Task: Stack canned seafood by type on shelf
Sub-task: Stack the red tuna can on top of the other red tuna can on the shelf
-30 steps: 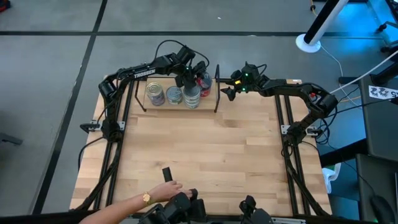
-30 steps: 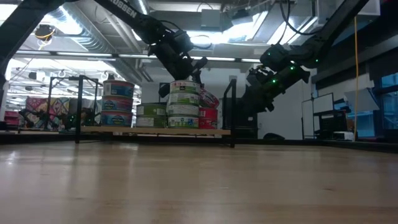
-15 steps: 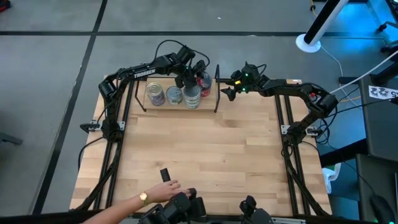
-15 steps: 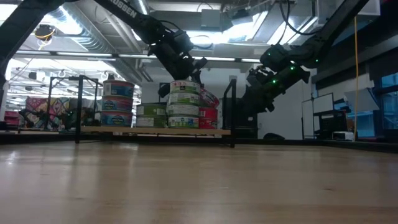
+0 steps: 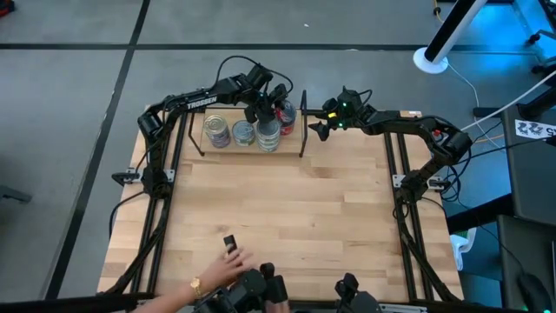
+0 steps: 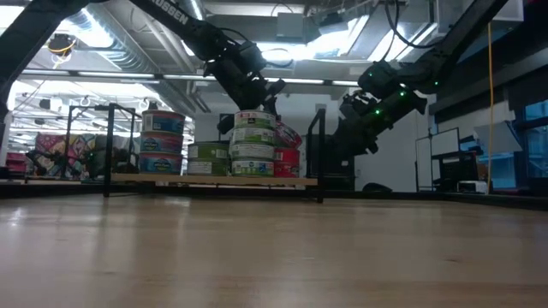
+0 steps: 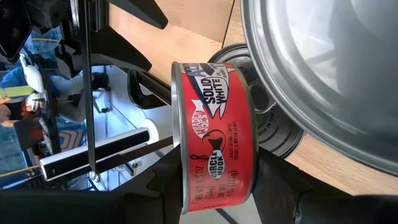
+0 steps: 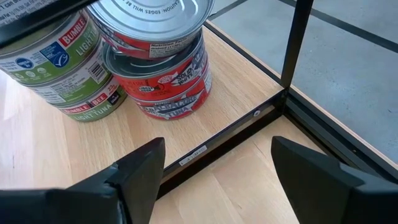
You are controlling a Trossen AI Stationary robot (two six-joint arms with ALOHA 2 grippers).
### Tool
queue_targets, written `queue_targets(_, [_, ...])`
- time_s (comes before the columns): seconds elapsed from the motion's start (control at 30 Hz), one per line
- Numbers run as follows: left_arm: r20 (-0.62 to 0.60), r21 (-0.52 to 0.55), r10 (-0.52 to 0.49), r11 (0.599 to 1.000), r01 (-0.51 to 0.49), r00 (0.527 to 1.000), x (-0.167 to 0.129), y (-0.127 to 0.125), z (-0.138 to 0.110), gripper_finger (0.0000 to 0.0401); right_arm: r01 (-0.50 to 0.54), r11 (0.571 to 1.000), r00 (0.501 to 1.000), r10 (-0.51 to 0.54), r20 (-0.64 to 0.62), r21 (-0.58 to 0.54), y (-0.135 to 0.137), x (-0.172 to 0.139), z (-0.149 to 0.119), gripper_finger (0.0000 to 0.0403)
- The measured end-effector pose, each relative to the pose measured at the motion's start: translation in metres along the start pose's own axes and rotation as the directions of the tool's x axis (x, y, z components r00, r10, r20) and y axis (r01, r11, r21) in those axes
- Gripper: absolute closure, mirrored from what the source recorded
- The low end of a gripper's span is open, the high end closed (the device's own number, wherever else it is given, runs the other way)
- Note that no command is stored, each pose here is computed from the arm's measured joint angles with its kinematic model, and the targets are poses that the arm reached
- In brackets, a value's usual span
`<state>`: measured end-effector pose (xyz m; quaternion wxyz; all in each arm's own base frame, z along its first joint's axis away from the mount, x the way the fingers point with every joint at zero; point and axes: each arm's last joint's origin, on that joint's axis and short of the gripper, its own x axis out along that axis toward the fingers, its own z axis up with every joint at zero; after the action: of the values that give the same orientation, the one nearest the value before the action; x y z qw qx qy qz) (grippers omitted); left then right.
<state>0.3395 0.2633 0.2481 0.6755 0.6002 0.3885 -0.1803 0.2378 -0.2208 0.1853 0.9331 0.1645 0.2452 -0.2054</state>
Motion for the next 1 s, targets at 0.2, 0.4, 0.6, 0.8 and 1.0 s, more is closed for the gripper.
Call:
queue_targets(0.2, [0.000, 0.000, 0.000, 1.000, 0.000, 1.000, 0.0000, 0.0000, 0.0000, 0.0248, 0.001, 1.000, 1.000, -0.001, 0.000, 0.000, 0.0000, 0.0000, 0.0000, 0.0110])
queue_targets(0.4, [0.000, -0.006, 0.000, 1.000, 0.000, 1.000, 0.0000, 0.0000, 0.0000, 0.0248, 0.001, 1.000, 1.000, -0.001, 0.000, 0.000, 0.0000, 0.0000, 0.0000, 0.0110])
queue_targets(0.6, [0.001, -0.053, -0.001, 0.999, 0.001, 1.000, 0.0001, -0.0002, 0.0001, 0.0248, 0.002, 1.000, 1.000, -0.002, 0.000, 0.000, -0.0001, 0.0000, 0.0000, 0.0110])
queue_targets(0.8, [0.001, -0.032, -0.002, 0.999, 0.002, 1.000, 0.0001, -0.0003, 0.0001, 0.0248, 0.002, 1.000, 1.000, -0.002, 0.000, 0.000, -0.0001, 0.0000, 0.0000, 0.0110])
queue_targets(1.0, [0.000, 0.032, -0.001, 0.999, 0.001, 1.000, 0.0001, -0.0003, 0.0001, 0.0248, 0.002, 1.000, 1.000, -0.002, 0.000, 0.000, -0.0001, 0.0000, 0.0000, 0.0110])
